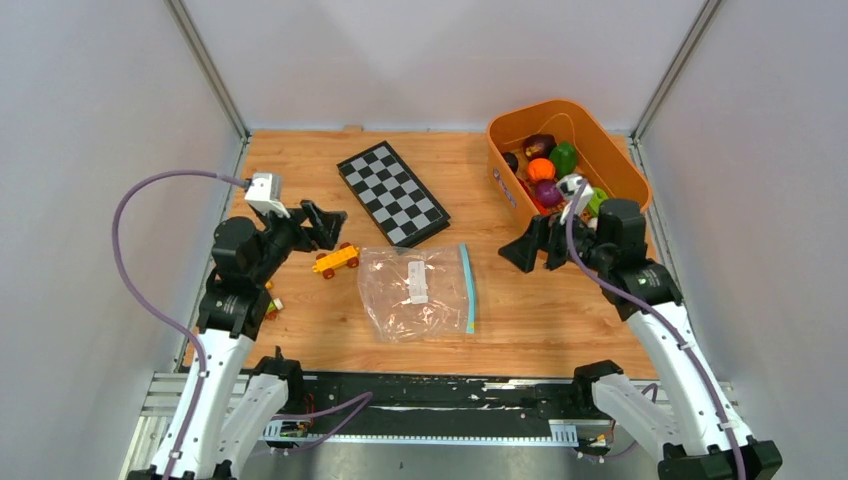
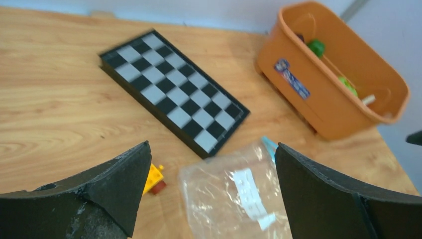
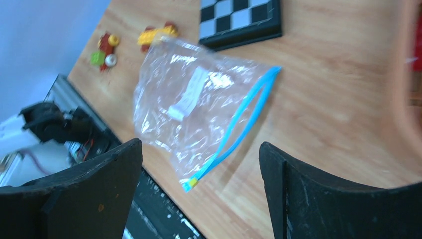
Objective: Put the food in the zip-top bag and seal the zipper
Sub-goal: Pick up the zipper food storage bag at the center of the board.
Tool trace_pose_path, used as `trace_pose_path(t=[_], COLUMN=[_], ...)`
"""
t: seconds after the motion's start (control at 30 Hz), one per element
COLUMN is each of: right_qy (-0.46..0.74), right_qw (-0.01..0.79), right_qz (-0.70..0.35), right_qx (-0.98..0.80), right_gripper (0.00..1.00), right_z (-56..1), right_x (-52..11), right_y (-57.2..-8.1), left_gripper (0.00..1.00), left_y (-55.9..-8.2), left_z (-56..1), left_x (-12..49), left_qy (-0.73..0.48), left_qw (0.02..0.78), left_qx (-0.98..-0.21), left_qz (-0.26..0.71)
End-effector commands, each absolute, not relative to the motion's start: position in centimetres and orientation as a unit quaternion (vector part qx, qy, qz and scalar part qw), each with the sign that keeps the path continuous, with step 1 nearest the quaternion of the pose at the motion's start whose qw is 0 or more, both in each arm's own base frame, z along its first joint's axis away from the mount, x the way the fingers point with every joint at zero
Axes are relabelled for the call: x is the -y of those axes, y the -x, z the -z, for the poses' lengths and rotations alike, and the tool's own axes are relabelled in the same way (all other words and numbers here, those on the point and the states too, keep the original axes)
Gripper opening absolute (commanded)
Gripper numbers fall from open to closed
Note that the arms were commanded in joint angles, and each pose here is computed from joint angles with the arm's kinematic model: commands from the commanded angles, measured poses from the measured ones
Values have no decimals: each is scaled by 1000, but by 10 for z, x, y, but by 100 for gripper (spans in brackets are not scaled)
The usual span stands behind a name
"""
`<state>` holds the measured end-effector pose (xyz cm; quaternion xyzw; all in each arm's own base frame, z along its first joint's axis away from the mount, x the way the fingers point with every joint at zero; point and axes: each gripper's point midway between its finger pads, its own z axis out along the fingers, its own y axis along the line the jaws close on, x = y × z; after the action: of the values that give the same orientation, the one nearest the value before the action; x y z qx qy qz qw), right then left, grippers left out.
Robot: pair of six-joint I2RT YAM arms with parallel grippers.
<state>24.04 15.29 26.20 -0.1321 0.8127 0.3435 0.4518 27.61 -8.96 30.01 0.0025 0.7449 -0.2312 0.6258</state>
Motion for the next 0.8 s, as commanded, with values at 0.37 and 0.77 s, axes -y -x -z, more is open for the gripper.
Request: trace_pose_path(t=[0.37, 0.77], right_qy=[196, 124], right_qw=[331, 293], right_qz=[-330, -335], right_qx=[-862, -887], right_gripper=[82, 67], right_z=[-162, -105], right_x=[-222, -247], right_y=[-210, -213], left_gripper=[100, 100], left_y=[-237, -214], left_z=[-229, -202], left_x=[138, 149], left_qy=[-81, -91], left_qw=[512, 473], left_qx=[-810, -822], left_qz=[273, 303])
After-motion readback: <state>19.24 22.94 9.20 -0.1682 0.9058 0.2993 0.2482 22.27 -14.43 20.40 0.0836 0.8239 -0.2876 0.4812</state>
